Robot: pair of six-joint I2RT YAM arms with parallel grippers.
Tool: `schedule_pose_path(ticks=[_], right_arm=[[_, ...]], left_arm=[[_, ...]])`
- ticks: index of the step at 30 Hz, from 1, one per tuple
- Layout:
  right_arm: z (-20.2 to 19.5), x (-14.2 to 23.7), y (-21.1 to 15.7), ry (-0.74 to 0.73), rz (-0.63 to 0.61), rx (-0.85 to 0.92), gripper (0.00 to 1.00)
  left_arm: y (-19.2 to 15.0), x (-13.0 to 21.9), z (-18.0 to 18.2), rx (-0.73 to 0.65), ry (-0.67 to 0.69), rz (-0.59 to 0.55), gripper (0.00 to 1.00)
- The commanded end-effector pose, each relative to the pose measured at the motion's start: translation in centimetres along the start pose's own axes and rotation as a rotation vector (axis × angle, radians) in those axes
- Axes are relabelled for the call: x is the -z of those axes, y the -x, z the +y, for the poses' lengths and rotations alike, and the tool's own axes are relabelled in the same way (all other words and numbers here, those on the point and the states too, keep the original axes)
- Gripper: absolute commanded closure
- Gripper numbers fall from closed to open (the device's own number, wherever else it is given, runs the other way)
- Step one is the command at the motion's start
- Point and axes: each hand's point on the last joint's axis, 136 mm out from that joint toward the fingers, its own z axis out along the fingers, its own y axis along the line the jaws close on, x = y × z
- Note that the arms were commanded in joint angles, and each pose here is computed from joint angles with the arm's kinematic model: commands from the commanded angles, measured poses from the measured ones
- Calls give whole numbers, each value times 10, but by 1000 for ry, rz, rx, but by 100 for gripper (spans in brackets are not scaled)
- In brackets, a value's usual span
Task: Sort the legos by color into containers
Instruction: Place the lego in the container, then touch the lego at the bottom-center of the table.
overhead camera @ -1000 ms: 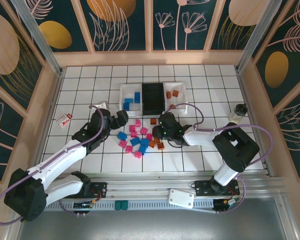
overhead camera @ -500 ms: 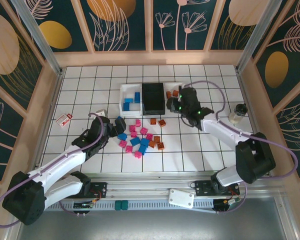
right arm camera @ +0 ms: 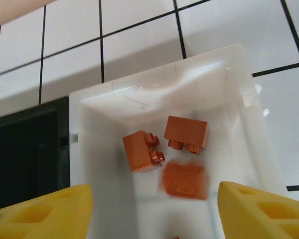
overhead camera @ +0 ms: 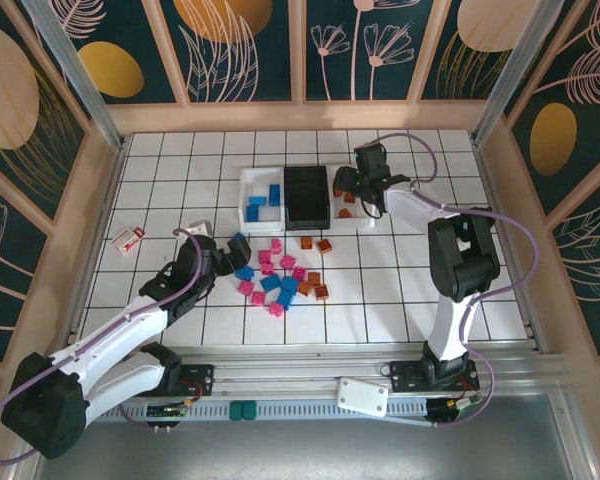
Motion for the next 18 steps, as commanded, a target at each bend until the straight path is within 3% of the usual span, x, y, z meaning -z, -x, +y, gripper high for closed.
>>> schedule_pose_path(ticks=[1,4,7,11,18], right_arm=[[15,22,23,34,-45,8,29],[35,50,17,101,-66,33,29],[67,83,-14,185,-55,130,29],[113,117,-98,311,76,343,32],[141,150,-238,394,319,671,38]], left_arm=[[-5,4,5,15,7,11,2],[-2,6,6,14,6,-1,2],[3,10,7,11,18,-19,2],[9,14,9,-4,41,-39,2],[29,29,15,-29,104,-102,2]])
